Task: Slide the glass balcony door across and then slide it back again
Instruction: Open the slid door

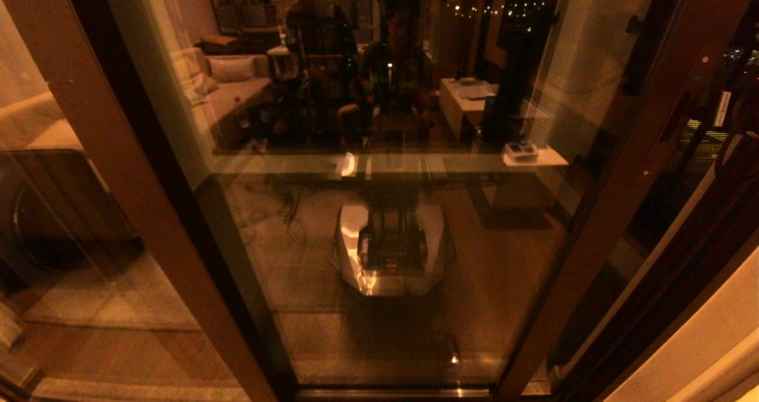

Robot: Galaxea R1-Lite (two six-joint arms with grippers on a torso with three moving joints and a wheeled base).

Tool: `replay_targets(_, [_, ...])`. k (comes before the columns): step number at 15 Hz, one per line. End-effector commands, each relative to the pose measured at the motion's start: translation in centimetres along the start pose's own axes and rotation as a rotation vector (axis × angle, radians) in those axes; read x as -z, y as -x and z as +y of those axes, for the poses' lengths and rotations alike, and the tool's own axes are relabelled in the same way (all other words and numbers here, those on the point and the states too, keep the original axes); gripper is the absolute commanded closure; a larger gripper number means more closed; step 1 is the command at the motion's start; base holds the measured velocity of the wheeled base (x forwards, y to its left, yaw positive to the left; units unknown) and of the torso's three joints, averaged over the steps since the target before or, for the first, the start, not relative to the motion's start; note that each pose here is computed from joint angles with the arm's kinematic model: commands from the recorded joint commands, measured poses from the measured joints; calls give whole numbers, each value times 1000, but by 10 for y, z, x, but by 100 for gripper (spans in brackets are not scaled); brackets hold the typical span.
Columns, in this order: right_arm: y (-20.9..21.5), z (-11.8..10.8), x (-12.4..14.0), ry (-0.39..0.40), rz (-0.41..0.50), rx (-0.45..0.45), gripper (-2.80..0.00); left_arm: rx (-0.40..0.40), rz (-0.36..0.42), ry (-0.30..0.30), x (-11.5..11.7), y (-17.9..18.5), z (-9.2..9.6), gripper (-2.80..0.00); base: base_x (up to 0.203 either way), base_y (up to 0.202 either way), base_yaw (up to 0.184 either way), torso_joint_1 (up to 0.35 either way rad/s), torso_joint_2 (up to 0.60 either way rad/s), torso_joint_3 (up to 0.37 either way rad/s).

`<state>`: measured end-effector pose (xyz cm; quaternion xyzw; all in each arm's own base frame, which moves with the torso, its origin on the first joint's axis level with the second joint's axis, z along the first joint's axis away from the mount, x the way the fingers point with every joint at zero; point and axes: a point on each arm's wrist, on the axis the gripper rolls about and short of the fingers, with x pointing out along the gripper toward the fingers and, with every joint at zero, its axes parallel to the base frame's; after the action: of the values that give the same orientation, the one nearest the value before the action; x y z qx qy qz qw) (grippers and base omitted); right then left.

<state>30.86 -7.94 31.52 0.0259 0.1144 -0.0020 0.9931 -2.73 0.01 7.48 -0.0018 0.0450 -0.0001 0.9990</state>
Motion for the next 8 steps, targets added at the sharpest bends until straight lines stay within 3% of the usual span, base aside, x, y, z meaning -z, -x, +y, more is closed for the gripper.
replay_targets(1, [1, 5, 0, 2, -1, -7, 0, 0, 0, 1, 0, 0, 0, 0, 0, 0, 0, 0, 0, 0])
replay_targets(8, [-2, 18, 1, -2, 5, -48, 0, 0, 0, 1, 0, 0, 0, 0, 0, 0, 0, 0, 0, 0])
